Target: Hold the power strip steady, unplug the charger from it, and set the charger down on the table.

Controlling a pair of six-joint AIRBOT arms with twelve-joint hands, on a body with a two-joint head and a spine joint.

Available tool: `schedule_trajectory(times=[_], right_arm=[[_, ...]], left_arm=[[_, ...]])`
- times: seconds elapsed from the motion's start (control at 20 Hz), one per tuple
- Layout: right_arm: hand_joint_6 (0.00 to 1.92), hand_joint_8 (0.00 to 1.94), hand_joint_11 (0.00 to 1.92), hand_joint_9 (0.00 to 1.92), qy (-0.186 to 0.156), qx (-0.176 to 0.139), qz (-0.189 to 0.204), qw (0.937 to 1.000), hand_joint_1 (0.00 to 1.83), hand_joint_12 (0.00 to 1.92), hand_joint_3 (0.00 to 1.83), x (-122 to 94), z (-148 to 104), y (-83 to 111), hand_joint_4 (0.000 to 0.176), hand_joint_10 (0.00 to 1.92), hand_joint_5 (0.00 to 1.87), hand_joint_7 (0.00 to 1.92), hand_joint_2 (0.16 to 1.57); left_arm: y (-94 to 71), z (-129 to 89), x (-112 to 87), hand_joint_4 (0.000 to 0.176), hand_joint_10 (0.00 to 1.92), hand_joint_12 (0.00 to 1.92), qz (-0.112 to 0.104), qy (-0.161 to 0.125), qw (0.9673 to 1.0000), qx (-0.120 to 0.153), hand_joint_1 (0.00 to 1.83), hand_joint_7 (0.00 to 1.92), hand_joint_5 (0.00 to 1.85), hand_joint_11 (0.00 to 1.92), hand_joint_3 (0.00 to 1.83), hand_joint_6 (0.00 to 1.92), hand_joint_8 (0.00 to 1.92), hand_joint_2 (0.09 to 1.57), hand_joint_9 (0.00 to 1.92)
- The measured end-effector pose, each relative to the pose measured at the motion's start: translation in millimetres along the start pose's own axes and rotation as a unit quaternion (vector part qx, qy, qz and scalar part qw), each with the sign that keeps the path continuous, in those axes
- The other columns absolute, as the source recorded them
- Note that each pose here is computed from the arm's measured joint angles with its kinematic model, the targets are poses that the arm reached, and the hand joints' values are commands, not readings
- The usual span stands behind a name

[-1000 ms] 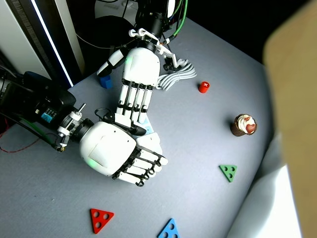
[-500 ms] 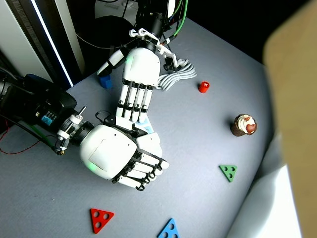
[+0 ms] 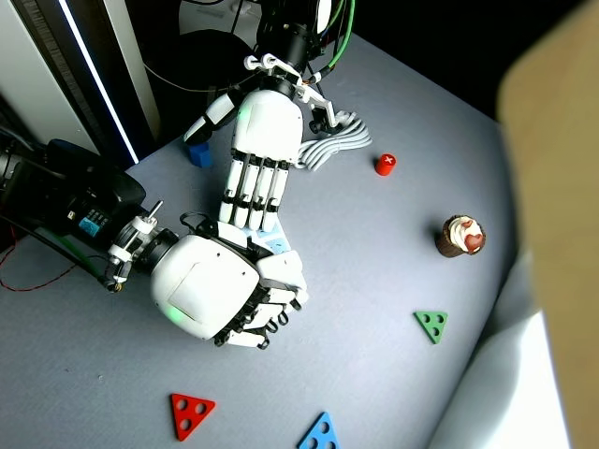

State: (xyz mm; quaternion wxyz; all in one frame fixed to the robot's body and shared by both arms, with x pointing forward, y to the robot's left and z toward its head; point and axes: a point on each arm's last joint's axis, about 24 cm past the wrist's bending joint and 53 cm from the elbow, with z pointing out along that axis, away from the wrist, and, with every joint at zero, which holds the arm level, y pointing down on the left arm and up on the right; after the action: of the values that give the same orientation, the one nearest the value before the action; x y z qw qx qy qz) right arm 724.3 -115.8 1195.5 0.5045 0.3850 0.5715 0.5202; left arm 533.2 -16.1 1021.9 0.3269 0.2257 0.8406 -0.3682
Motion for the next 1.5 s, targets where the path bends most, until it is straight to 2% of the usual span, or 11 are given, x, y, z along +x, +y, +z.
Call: schedule_trajectory(times=[0.15, 0.2, 0.25, 0.3, 0.35, 0.4, 0.55, 0.65, 0.85, 1.2, 1.5], right_arm=[[0.91, 0.86, 0.76, 0.99, -0.001, 0.0, 0.001, 1.0, 1.39, 1.27, 0.0, -0.4, 0.1, -0.1, 0.0, 1.22, 0.85, 1.07, 1.1], [0.93, 0.95, 0.75, 0.99, -0.001, 0.0, 0.001, 1.0, 1.29, 1.25, 0.0, -0.5, 0.1, -0.1, 0.0, 0.84, 0.89, 1.09, 1.11], [0.88, 0.86, 0.75, 0.99, -0.001, 0.0, 0.001, 1.0, 1.37, 1.26, 0.0, -0.3, 0.0, -0.1, 0.0, 1.14, 0.89, 1.09, 1.1], [0.87, 0.85, 0.75, 0.99, -0.001, 0.0, 0.001, 1.0, 1.38, 1.26, 0.0, -0.3, 0.0, -0.1, 0.0, 1.2, 0.88, 1.09, 1.1], [0.94, 0.94, 0.74, 0.99, -0.001, 0.0, 0.001, 1.0, 1.29, 1.25, 0.0, -0.3, 0.0, -0.1, 0.0, 0.85, 0.89, 1.1, 1.11], [0.95, 0.97, 0.75, 1.04, -0.001, 0.0, 0.001, 1.0, 1.27, 1.24, 0.0, -0.3, 0.0, -0.1, 0.0, 0.67, 0.89, 1.09, 1.11], [0.84, 0.93, 0.75, 1.11, 0.0, 0.001, 0.005, 1.0, 1.27, 1.24, 0.0, -2.2, 3.1, 7.9, 0.0, 0.53, 0.95, 1.13, 1.09], [0.87, 0.95, 0.74, 1.11, -0.002, -0.006, 0.007, 1.0, 1.27, 1.26, 0.0, -5.6, 5.7, 17.4, 0.0, 0.5, 0.94, 1.12, 1.1], [0.8, 0.93, 0.72, 1.11, -0.007, -0.029, 0.004, 0.9996, 1.28, 1.29, 0.0, -11.9, 9.0, 37.2, 0.0, 0.48, 0.98, 1.13, 1.08], [0.76, 0.9, 0.76, 1.15, -0.008, -0.033, -0.001, 0.9994, 1.28, 1.24, 0.0, -10.4, 5.1, 36.0, 0.0, 0.45, 1.0, 1.14, 1.08], [0.74, 0.9, 0.76, 1.16, -0.009, -0.023, -0.004, 0.9997, 1.28, 1.25, 0.0, -7.8, -1.0, 22.1, 0.0, 0.44, 1.01, 1.15, 1.07]], left_arm=[[0.2, -0.1, 0.0, 0.0, 0.0, 0.02, 0.0, 0.0, 1.0, 0.0, 0.0, 0.06, 0.05, 0.05, 0.0, 0.0, 0.0, 0.96, 0.04], [0.4, -0.1, -0.1, 0.0, 0.0, 0.02, 0.0, 0.0, 1.0, 0.0, 0.0, 0.06, 0.06, 0.05, 0.0, 0.0, 0.01, 0.95, 0.05], [0.4, -0.1, -0.1, 0.0, 0.0, 0.01, 0.0, 0.0, 1.0, 0.0, 0.0, 0.05, 0.04, 0.03, 0.0, 0.0, 0.0, 0.96, 0.04], [0.4, -0.1, -0.1, 0.0, 0.0, 0.01, 0.0, 0.0, 1.0, 0.0, 0.0, 0.04, 0.04, 0.03, 0.0, 0.0, 0.0, 0.96, 0.04], [0.1, 0.0, 0.1, 0.0, 0.0, 0.01, 0.0, 0.0, 1.0, 0.0, 0.0, 0.05, 0.04, 0.03, 0.0, 0.0, 0.0, 0.95, 0.04], [0.3, 0.0, 0.2, 0.0, 0.01, 0.02, 0.0, 0.0, 1.0, 0.0, 0.0, 0.06, 0.06, 0.05, 0.0, 0.01, 0.01, 0.95, 0.05], [0.3, 0.0, 0.2, 0.0, 0.0, 0.01, 0.0, 0.0, 1.0, 0.0, 0.0, 0.06, 0.05, 0.03, 0.0, 0.0, 0.0, 0.96, 0.04], [0.4, -0.1, -0.8, 0.0, 0.0, 0.01, 0.001, -0.001, 1.0, 0.0, 0.0, 0.04, 0.04, 0.03, 0.0, 0.0, 0.0, 0.96, 0.03], [0.6, -0.6, -4.2, 0.0, 0.01, 0.02, 0.006, -0.005, 1.0, 0.001, 0.0, 0.06, 0.05, 0.05, 0.0, 0.0, 0.01, 0.96, 0.04], [0.0, -0.7, -1.0, 0.0, 0.0, 0.01, 0.004, -0.004, 1.0, 0.003, 0.0, 0.05, 0.05, 0.04, 0.0, 0.0, 0.0, 0.96, 0.04], [-2.7, 0.6, 10.8, 0.0, 0.01, 0.02, -0.006, 0.003, 0.9999, 0.01, 0.0, 0.07, 0.06, 0.05, 0.0, 0.0, 0.01, 0.96, 0.05]])
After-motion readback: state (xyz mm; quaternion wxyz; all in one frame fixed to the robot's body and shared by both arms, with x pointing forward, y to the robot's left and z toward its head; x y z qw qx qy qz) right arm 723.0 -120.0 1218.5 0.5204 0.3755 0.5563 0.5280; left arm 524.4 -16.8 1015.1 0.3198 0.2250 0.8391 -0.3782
